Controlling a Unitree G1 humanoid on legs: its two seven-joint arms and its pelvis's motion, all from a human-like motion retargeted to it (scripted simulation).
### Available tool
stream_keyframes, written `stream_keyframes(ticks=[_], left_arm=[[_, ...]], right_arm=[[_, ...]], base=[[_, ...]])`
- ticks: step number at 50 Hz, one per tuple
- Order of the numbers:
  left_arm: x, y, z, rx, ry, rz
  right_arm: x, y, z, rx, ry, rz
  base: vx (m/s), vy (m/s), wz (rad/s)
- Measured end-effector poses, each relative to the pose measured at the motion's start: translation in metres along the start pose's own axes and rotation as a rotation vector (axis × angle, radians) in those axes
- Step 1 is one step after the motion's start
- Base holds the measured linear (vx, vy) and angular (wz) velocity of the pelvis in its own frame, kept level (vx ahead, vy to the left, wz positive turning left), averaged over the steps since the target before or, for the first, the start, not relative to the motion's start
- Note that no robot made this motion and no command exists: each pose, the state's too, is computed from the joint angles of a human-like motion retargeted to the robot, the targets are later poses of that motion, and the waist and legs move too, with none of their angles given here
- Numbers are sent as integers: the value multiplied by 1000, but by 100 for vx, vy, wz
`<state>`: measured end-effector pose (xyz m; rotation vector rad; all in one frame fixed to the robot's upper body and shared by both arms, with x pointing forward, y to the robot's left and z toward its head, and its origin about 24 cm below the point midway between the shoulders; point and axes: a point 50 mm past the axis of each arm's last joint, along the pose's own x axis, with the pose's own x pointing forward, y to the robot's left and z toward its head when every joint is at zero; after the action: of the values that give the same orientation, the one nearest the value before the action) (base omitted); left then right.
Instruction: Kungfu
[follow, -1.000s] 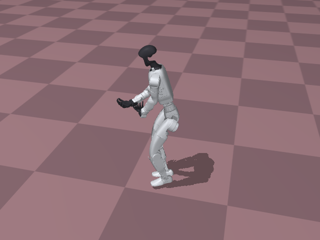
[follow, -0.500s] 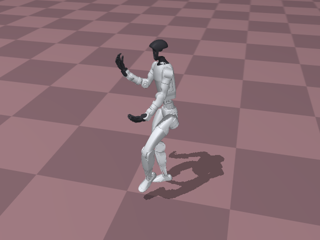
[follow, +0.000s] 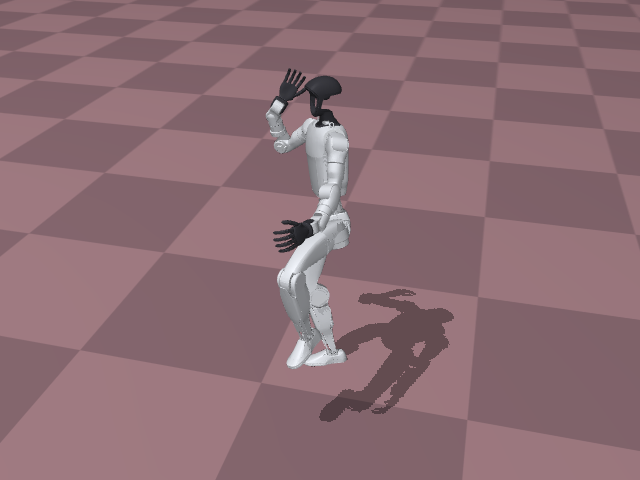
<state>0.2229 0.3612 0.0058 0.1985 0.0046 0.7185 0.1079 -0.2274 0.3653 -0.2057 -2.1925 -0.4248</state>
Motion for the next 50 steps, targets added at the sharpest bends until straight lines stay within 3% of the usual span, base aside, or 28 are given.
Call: stream_keyframes(ticks=[18,28,40,46,50], left_arm=[[-53,-60,-46,-77,207,-188],[-46,-42,-35,-91,142,-110],[40,-11,98,-254,-323,-16],[66,-28,172,-410,-484,27],[76,-46,231,-521,-596,12]], right_arm=[[2,-4,-5,20,2,11],[-40,7,-49,25,337,52],[-182,101,-111,654,1109,296],[-237,143,-114,790,1372,284],[-236,164,-126,748,1461,230]], base=[[7,10,61],[17,21,6],[27,27,53],[65,39,172],[60,25,84]])
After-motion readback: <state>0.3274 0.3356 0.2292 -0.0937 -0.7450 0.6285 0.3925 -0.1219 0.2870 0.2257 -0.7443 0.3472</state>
